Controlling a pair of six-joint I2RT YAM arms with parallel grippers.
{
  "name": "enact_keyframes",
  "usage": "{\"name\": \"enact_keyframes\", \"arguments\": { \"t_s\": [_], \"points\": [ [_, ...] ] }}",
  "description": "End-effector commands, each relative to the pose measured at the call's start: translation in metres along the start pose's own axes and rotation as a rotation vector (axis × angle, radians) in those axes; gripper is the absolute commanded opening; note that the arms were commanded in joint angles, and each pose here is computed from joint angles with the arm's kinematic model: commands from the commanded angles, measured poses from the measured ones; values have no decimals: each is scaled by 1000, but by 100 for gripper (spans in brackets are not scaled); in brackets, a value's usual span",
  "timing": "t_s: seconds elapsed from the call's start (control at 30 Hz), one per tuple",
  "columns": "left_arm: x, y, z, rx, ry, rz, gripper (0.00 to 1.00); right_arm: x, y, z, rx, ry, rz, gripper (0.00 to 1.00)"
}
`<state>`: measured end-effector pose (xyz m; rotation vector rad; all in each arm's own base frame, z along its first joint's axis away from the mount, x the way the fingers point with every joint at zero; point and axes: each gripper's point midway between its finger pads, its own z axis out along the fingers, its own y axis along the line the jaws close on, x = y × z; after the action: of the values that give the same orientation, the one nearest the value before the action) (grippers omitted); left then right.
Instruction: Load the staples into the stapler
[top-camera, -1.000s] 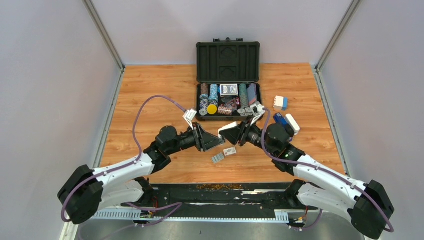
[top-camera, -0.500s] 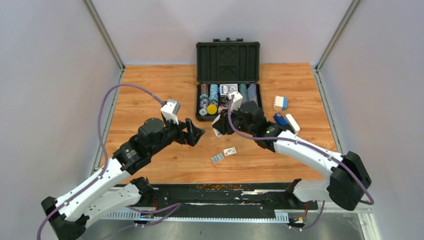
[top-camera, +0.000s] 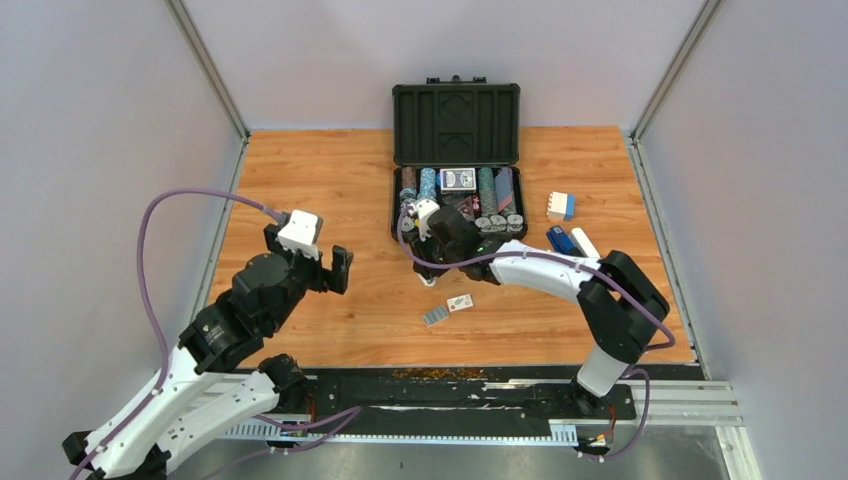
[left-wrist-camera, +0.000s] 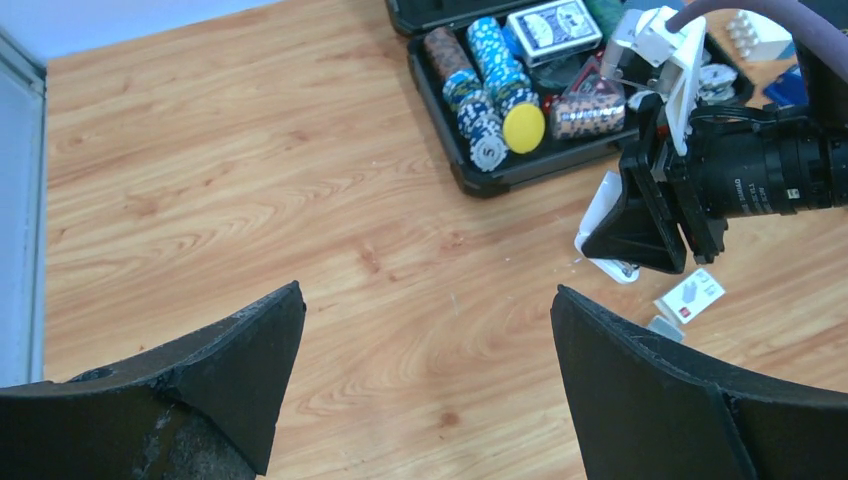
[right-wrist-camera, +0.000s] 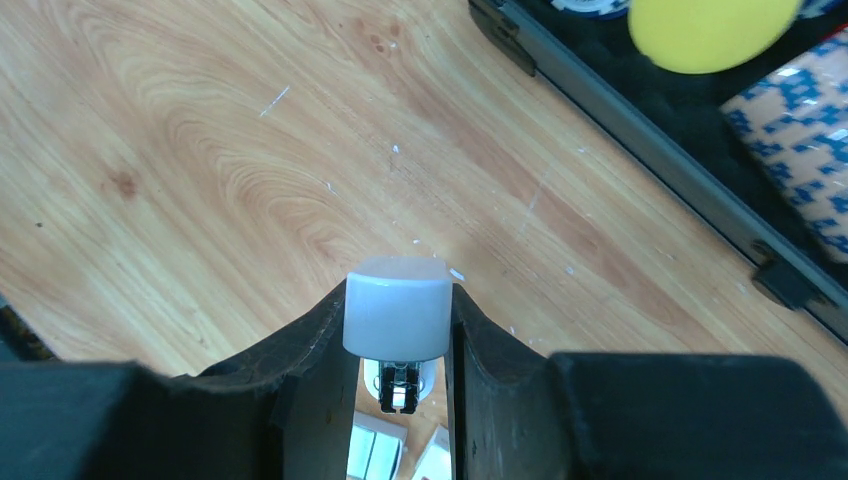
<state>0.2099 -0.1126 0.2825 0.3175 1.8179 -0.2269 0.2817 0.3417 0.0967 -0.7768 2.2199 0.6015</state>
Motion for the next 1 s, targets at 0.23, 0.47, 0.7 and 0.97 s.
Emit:
{"name": "enact_keyframes", "arguments": {
  "t_s": [0.23,0.47,0.7,0.97],
  "points": [
    [26,22,11,-117,-16,71,100,8,14,41,72,65,-125,9],
    [30,23,14,-120,0,82,100,23,10,42,123,113,-110,21],
    [32,23,15,-121,8,84,100,17,15,21,129,123,-90,53],
    [33,23,14,-119,11,85,100,5,13,-23,165,114,-62,69]
  ]
}}
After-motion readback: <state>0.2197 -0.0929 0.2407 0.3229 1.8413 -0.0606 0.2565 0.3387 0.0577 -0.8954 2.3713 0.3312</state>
